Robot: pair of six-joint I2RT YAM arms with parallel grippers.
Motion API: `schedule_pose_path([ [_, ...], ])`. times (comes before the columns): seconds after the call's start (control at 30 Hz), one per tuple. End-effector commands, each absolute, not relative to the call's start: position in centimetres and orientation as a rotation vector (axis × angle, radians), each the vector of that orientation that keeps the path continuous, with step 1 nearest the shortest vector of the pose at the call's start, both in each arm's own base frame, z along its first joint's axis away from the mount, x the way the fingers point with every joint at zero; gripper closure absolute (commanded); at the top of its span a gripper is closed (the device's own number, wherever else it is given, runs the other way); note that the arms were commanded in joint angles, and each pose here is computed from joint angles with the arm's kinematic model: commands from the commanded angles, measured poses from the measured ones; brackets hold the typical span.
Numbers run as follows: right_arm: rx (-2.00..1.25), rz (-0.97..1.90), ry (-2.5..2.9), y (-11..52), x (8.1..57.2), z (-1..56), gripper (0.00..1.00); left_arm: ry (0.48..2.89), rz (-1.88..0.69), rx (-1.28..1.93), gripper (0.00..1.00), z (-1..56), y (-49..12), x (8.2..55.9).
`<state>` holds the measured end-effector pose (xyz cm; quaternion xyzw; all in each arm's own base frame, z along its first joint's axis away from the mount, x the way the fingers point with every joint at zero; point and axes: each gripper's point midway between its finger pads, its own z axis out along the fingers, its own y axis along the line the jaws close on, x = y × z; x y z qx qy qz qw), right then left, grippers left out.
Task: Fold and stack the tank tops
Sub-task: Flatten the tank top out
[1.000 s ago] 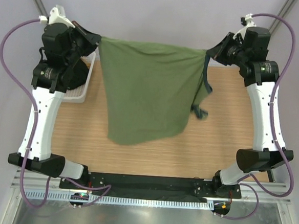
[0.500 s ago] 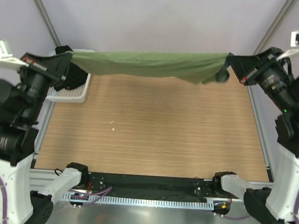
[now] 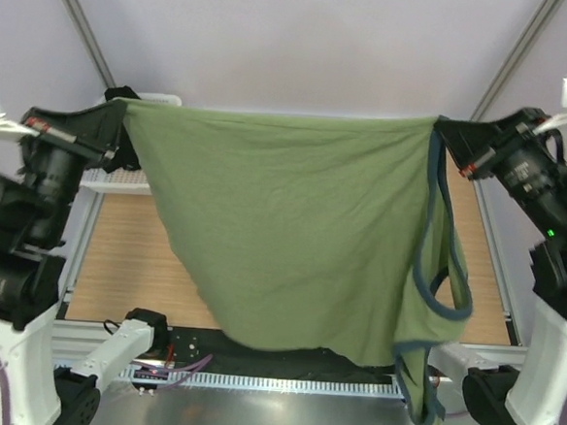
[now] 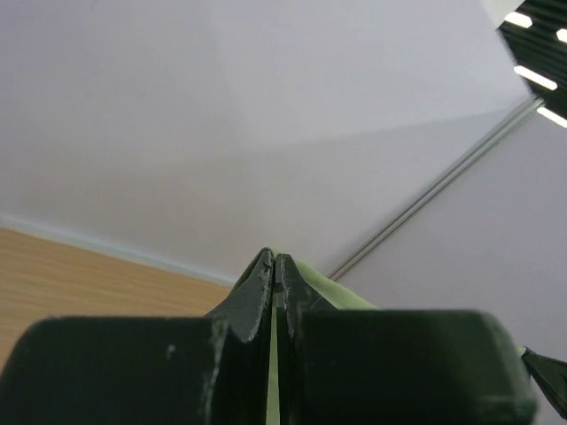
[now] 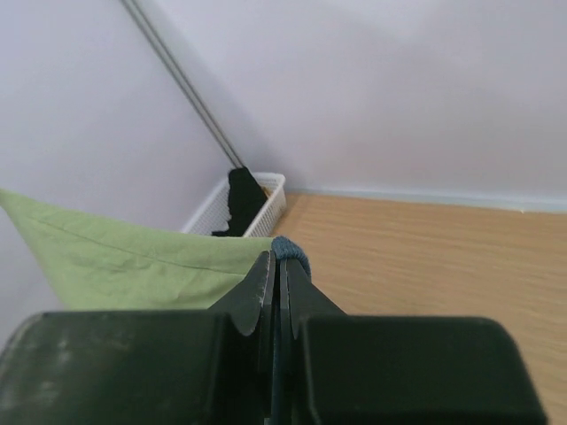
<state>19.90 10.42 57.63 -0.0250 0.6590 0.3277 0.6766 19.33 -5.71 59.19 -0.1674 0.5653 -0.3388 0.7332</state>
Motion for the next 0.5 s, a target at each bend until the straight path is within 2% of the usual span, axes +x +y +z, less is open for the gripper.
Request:
schedule_pose_path([
  [0.0,0.053,0.66,1.662,9.7,27.4,52.5,0.99,1.38,-0.701,-0.407,1.0,54.5,-6.9,26.5],
  [0.13,0.123,0.643,1.795,10.1,34.3,47.6,0.99,1.478,-0.674,-0.464,1.0,50.4,-7.8,32.7],
  [0.27,0.159,0.68,1.845,10.8,40.3,45.9,0.99,1.568,-0.646,-0.516,1.0,47.7,-8.2,39.3],
  [0.3,0.143,0.701,1.811,11.0,41.1,47.6,0.99,1.544,-0.665,-0.508,1.0,49.6,-8.2,39.9],
  [0.33,0.158,0.714,1.846,11.1,43.5,46.3,0.99,1.595,-0.657,-0.531,1.0,47.9,-7.9,42.7],
  [0.37,0.16,0.723,1.839,11.1,44.4,46.7,0.99,1.6,-0.69,-0.514,1.0,48.5,-8.3,43.3],
  [0.4,0.132,0.74,1.772,11.1,44.1,49.7,0.99,1.574,-0.693,-0.509,1.0,50.1,-8.0,44.1],
  [0.47,0.174,0.767,1.751,10.1,46.0,50.2,0.99,1.526,-0.689,-0.495,1.0,52.4,-7.6,44.1],
])
